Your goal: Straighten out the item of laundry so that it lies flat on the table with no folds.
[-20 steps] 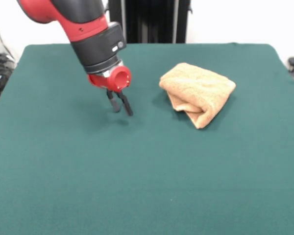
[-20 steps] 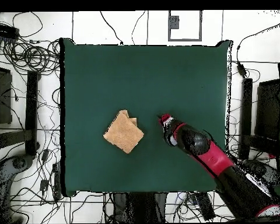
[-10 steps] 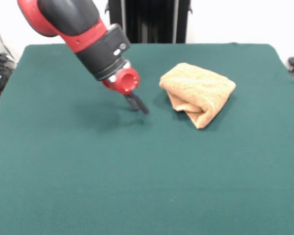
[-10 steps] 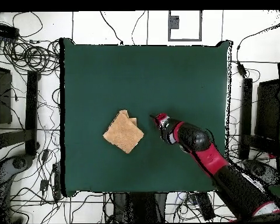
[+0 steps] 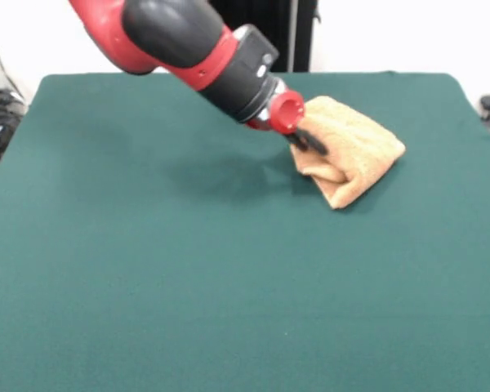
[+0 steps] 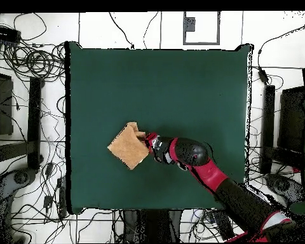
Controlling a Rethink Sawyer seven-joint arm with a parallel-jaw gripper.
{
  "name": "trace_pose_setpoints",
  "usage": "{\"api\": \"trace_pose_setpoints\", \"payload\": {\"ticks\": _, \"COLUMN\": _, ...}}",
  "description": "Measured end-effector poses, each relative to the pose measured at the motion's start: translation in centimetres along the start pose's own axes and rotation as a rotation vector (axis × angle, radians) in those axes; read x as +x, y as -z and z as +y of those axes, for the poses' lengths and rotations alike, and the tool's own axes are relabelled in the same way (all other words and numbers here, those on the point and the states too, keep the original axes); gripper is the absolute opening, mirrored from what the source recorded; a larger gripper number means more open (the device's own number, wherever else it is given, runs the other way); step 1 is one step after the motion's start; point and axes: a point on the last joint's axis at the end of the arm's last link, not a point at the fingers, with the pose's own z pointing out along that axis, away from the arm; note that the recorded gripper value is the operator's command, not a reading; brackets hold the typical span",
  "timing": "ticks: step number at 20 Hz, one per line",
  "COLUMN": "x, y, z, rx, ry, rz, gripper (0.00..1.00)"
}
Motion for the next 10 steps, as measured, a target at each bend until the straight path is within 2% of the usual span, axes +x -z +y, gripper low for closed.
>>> {"api": "trace_pose_setpoints", "payload": {"ticks": 5, "x": 2.3, "y": -1.1, "z": 0.5, "rx": -0.010, "ry": 0.010, "rz": 0.054, "gripper": 1.00}}
{"api": "trace_pose_setpoints", "payload": {"ticks": 10, "x": 3.5, "y": -1.6, "z": 0.6, "rx": -0.011, "ry": 0.016, "rz": 0.081, "gripper": 1.00}}
